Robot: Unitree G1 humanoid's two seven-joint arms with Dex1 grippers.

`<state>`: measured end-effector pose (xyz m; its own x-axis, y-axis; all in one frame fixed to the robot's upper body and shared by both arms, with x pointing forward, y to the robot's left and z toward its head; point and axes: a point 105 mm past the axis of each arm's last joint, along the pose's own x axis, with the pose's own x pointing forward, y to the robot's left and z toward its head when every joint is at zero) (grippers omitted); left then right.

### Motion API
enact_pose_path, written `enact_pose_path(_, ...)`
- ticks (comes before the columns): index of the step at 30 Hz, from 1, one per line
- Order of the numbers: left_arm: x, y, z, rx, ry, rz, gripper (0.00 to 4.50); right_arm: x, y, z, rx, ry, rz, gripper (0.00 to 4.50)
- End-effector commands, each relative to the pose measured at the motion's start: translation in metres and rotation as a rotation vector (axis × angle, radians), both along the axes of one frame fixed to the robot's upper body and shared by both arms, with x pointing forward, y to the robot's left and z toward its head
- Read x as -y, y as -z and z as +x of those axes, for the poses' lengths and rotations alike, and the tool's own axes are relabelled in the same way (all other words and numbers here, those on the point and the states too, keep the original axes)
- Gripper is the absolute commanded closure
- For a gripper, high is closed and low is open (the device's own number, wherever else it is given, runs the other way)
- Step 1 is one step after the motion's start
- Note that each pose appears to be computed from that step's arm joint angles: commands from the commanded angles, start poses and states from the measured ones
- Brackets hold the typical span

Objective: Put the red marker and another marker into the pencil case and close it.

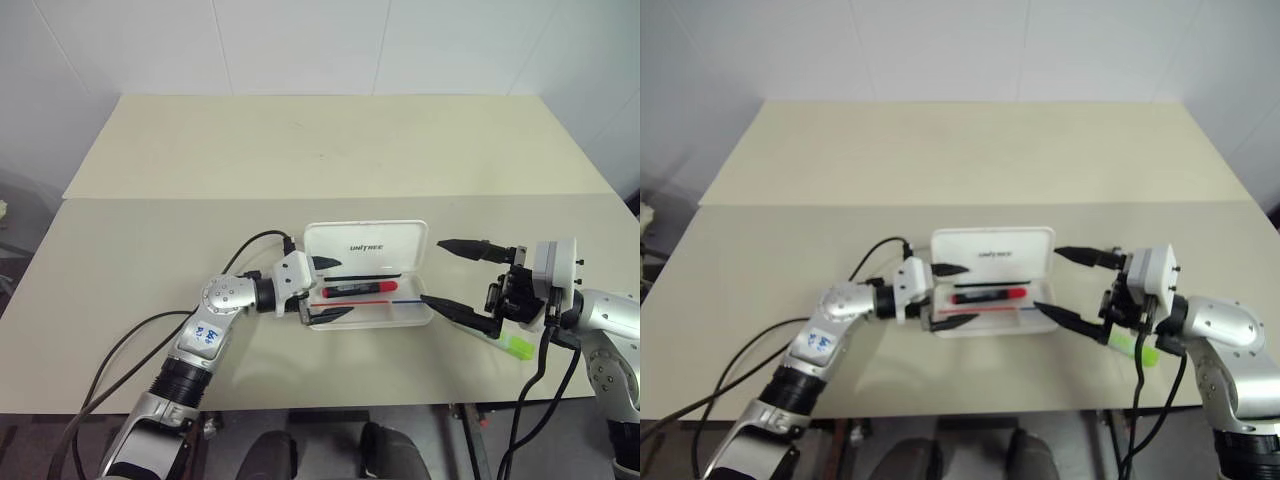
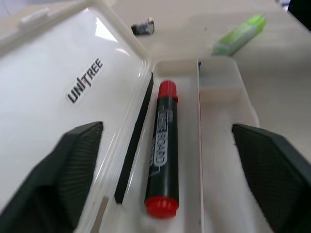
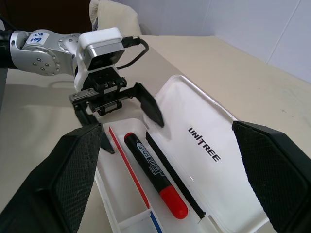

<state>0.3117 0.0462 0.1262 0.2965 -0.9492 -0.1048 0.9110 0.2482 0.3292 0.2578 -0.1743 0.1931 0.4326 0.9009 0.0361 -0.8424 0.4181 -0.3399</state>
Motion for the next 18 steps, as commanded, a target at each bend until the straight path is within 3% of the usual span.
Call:
enact_pose_path(1, 0.004, -0.022, -0.013, 0.029, 0.042, -0.095, 0.11, 0.000, -0.006, 0.000, 0.019, 0.003, 0.034, 0.00)
enact_pose_path(9, -0.016, -0.044, -0.045, 0.029, 0.106, -0.152, 0.11, 0.027, 0.015, -0.001, -0.092, 0.043, -0.033, 0.00)
enact_pose_path(18, -0.052, -0.056, -0.054, 0.068, 0.055, -0.096, 0.11, 0.085, 0.036, -0.003, -0.239, 0.164, -0.156, 0.00)
